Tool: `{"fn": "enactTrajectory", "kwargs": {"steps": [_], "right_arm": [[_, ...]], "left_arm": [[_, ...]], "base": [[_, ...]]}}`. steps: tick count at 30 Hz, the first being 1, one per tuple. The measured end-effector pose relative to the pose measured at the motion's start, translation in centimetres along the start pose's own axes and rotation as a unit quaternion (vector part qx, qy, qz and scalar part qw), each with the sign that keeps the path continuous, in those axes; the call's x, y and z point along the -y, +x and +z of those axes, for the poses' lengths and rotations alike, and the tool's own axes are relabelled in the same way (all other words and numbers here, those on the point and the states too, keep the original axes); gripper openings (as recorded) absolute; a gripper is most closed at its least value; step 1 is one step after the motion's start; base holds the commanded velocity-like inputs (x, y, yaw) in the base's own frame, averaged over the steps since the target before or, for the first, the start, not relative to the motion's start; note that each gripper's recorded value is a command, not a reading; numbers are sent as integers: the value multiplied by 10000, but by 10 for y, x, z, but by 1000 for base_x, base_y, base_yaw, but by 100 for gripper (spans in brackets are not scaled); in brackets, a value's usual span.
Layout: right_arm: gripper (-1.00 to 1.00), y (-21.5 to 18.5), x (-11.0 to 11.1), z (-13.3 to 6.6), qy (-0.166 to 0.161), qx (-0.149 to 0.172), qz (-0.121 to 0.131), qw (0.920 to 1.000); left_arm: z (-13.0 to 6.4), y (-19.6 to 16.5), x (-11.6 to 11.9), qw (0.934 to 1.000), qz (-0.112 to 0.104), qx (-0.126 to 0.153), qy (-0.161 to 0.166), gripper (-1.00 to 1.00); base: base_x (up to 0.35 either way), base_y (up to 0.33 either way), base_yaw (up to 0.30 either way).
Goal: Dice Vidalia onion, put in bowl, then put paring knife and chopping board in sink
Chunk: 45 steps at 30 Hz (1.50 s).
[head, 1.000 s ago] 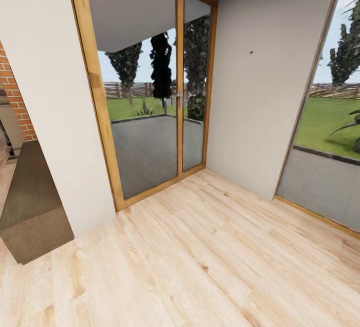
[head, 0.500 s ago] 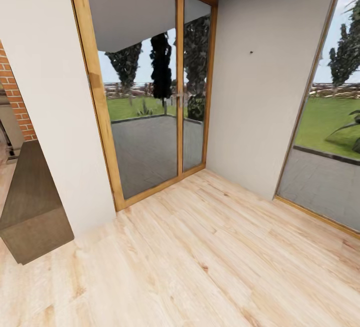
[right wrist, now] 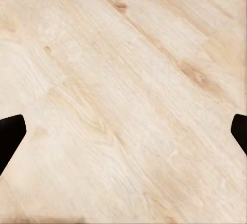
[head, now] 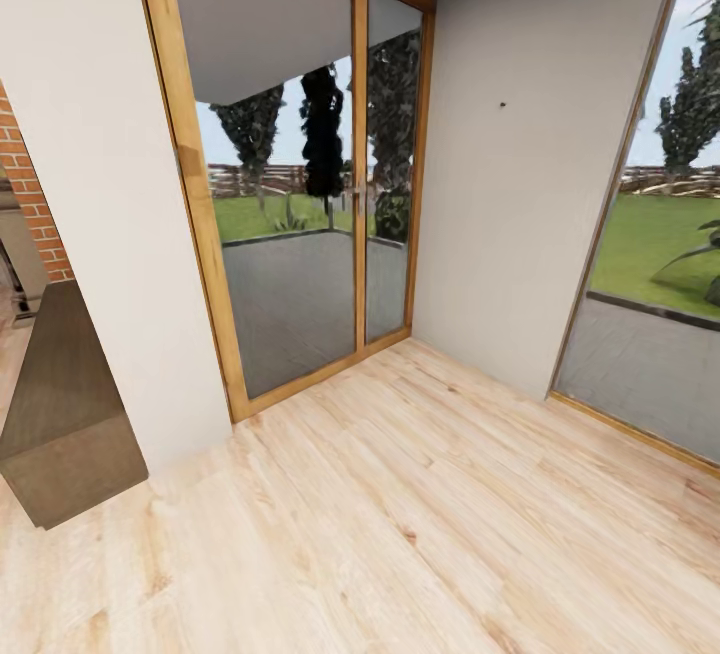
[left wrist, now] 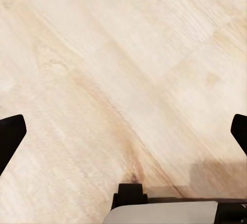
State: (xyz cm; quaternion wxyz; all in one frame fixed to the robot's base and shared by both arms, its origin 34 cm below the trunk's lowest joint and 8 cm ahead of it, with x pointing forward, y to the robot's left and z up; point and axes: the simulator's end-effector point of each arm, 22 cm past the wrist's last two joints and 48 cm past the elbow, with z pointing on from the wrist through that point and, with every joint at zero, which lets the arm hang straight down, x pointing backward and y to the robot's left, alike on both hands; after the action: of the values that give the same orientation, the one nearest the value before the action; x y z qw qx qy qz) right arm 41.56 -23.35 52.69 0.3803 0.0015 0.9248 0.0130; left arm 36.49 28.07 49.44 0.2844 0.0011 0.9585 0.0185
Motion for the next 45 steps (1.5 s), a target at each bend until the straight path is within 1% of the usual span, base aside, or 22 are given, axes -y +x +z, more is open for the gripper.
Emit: {"fn": "enactTrajectory", "kwargs": {"steps": [1, 4, 5, 13, 19, 35, 45], "right_arm": [[100, -5, 5, 1, 20, 60, -25, 10000], [100, -6, 15, 1, 71, 65, -75, 9999], [100, -5, 20, 0, 96, 62, -100, 9999], [100, -4, 22, 0, 112, 54, -86, 9999], [100, -2, 22, 0, 119, 33, -73, 9999], [100, -2, 23, 0, 130, 40, -69, 9999], [100, -5, 24, 0, 131, 69, -69, 9999]], "left_arm": [[0, 2, 0, 10000, -6, -18, -3, 100], [0, 1, -1, 10000, -8, -12, -8, 100], [0, 3, -4, 10000, -6, -27, -34, 100], [0, 3, -12, 10000, 16, -36, -76, 100], [0, 5, -11, 10000, 14, -48, -66, 100], [-1, 6, -9, 10000, 11, -60, -48, 100], [-1, 4, -7, 10000, 16, -41, -36, 100]], "base": [[0, 0, 0], [0, 0, 0], [0, 0, 0], [0, 0, 0], [0, 0, -18], [0, -6, -218], [0, -252, -242]]}}
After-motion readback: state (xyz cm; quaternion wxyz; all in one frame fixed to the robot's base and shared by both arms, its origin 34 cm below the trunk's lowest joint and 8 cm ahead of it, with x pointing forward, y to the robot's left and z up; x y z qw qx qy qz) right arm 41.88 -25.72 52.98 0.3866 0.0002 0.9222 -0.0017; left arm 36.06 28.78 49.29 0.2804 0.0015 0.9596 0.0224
